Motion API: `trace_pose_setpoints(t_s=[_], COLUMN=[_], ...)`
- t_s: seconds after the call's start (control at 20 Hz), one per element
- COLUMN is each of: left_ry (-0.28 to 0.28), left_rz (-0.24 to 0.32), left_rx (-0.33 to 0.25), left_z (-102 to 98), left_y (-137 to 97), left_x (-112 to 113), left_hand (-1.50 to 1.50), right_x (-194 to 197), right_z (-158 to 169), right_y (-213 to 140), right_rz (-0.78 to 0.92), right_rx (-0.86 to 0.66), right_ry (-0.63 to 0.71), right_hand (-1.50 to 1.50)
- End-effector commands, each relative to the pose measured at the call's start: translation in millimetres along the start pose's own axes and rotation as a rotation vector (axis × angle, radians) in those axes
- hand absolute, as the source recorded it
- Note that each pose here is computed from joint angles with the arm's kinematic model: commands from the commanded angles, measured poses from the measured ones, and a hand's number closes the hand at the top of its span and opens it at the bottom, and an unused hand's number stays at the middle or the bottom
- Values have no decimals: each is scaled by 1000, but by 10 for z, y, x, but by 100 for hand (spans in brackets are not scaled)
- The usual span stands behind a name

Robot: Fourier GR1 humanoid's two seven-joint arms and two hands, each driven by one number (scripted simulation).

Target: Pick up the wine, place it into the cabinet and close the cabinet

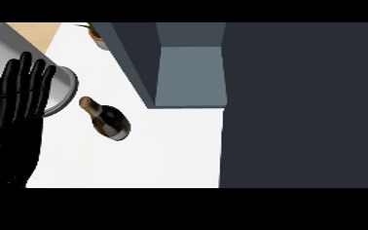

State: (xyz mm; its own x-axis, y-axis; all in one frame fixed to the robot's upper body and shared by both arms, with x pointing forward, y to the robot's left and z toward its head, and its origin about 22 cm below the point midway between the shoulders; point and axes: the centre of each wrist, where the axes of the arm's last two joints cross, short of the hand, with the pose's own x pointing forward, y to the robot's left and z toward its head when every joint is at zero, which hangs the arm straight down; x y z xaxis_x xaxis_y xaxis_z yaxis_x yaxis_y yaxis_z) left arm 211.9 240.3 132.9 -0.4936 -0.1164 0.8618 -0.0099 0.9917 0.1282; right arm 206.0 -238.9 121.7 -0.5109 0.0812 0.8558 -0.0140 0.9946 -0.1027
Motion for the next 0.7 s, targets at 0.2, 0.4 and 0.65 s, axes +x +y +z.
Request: trace_pose_setpoints(t_s=[0.2,0.4,0.65], left_ry=[-82,114,152], left_rz=[135,354,384], left_rx=[-255,-392,-434], left_z=[-265,-119,-335], left_y=[281,171,357], left_x=[-174,-272,44], left_hand=[-150,-150,-150], right_x=[272,250,738], right_z=[298,309,325], right_y=[-29,197,255], right_rz=[14,-189,-193], right_rx=[-42,109,112], right_ry=[12,119,133], right_hand=[-150,-150,-150])
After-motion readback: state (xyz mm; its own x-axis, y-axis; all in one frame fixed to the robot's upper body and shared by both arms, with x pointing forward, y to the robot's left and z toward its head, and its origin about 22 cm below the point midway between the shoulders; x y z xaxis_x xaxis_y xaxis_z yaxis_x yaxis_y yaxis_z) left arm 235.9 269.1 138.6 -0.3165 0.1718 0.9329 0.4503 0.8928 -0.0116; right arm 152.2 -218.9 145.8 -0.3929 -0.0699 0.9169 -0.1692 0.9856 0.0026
